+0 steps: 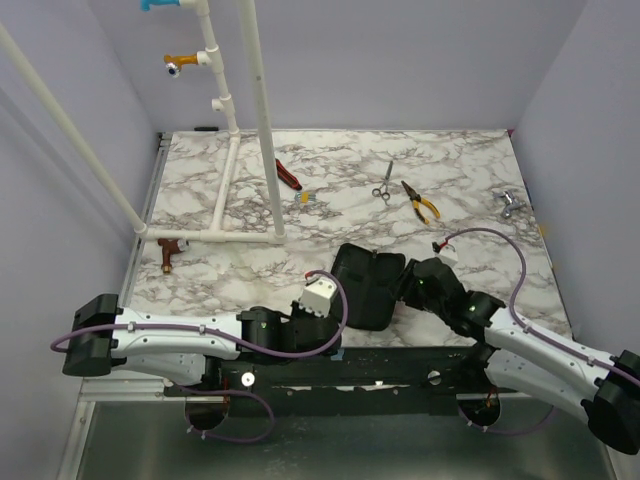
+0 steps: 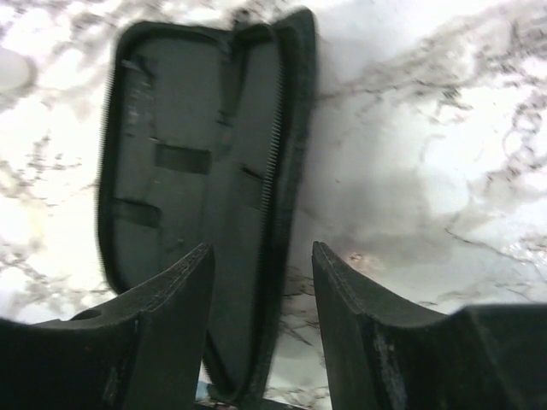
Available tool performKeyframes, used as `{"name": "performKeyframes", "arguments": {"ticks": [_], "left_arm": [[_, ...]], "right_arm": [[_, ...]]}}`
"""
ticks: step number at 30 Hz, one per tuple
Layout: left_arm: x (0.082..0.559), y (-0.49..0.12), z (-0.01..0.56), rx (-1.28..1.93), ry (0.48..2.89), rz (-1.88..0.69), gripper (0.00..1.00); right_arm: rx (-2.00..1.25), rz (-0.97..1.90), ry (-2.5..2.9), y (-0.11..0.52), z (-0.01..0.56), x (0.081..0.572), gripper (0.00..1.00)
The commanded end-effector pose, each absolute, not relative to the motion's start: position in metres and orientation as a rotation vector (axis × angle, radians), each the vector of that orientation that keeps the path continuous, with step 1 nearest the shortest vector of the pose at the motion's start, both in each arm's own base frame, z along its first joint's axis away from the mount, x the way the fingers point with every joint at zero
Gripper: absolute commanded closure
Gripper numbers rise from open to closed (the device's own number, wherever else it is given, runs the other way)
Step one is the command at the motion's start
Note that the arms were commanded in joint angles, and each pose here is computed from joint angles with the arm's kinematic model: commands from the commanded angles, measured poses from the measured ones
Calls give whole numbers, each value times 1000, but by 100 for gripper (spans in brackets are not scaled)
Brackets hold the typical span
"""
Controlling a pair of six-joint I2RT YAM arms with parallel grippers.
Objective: Sort the hair-cutting tools
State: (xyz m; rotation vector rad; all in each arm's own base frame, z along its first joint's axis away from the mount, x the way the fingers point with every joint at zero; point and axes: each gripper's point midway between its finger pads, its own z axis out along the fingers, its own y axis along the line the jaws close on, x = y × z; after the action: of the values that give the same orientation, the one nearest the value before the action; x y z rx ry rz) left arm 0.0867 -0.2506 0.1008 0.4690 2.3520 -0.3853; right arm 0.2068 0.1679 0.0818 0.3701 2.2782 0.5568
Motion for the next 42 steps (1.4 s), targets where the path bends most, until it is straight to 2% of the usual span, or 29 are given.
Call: {"name": "performKeyframes", "arguments": {"ticks": [1, 10, 20, 24, 27, 31, 42], "left_arm": [[71, -280, 106, 613, 2370, -502, 91], [56, -312, 103, 822, 2401, -590, 92], [56, -321, 90, 820, 2505, -641, 95], [55, -325, 84, 834, 2546, -640, 95], [53, -328, 78, 853, 2585, -629, 95], [53, -330, 73, 863, 2624, -623, 97], [61, -327, 62, 809, 2715, -640, 98]], "right_arm": [[453, 491, 2321, 155, 51, 198, 50], [507, 552, 2324, 155, 35, 189, 61], [487, 627, 2290, 159, 41, 187, 67], [474, 622, 2297, 159, 39, 187, 72], [466, 620, 2303, 160, 38, 186, 81], [452, 626, 2301, 161, 39, 187, 99], [404, 675, 2311, 169, 36, 183, 99]]}}
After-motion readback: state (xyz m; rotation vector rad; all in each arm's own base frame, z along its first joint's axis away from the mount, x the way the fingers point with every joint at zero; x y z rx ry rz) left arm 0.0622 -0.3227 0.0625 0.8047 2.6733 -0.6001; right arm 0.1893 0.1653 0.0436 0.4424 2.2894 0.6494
